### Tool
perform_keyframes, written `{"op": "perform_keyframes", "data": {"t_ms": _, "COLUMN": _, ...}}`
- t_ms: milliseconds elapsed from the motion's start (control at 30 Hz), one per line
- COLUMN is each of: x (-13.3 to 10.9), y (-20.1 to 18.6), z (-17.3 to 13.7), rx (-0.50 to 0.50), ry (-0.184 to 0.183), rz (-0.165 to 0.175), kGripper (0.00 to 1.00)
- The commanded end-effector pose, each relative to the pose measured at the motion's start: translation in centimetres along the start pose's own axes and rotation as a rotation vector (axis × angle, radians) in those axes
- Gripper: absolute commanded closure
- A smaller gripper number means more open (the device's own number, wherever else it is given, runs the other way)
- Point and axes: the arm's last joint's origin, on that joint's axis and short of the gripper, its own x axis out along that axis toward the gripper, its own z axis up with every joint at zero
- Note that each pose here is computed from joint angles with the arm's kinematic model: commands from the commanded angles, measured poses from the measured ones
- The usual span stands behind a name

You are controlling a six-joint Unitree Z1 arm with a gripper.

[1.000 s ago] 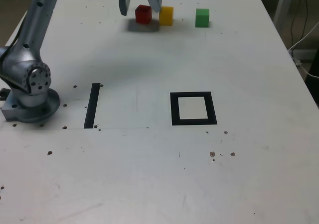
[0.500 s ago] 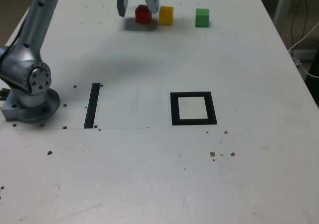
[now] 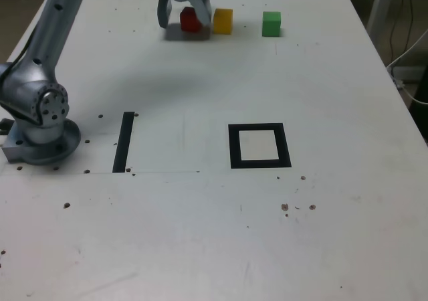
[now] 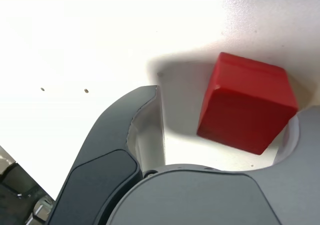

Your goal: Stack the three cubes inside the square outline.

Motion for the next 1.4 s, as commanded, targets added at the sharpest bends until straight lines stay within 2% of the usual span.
{"op": "perform_keyframes", "data": {"t_ms": 0, "x": 0.2, "y": 0.2, "z": 0.1, "rx": 0.0, "ry": 0.001, "rz": -0.006, "kGripper": 0.22}}
{"op": "perform_keyframes", "data": {"t_ms": 433, "x": 0.1, "y": 0.1, "z": 0.1, "rx": -0.02, "ry": 0.004, "rz": -0.011, "kGripper": 0.63}}
{"op": "perform_keyframes", "data": {"t_ms": 533, "x": 0.1, "y": 0.1, "z": 0.2, "rx": -0.018, "ry": 0.0, "rz": -0.015, "kGripper": 0.69}}
{"op": "perform_keyframes", "data": {"t_ms": 1067, "x": -0.3, "y": -0.5, "z": 0.5, "rx": -0.006, "ry": 0.001, "rz": -0.015, "kGripper": 0.71}}
{"op": "perform_keyframes", "data": {"t_ms": 1200, "x": -1.5, "y": -1.7, "z": 0.3, "rx": -0.001, "ry": -0.005, "rz": 0.0, "kGripper": 0.71}}
{"op": "perform_keyframes", "data": {"t_ms": 1367, "x": -4.2, "y": -5.2, "z": -0.2, "rx": 0.009, "ry": -0.027, "rz": 0.027, "kGripper": 0.71}}
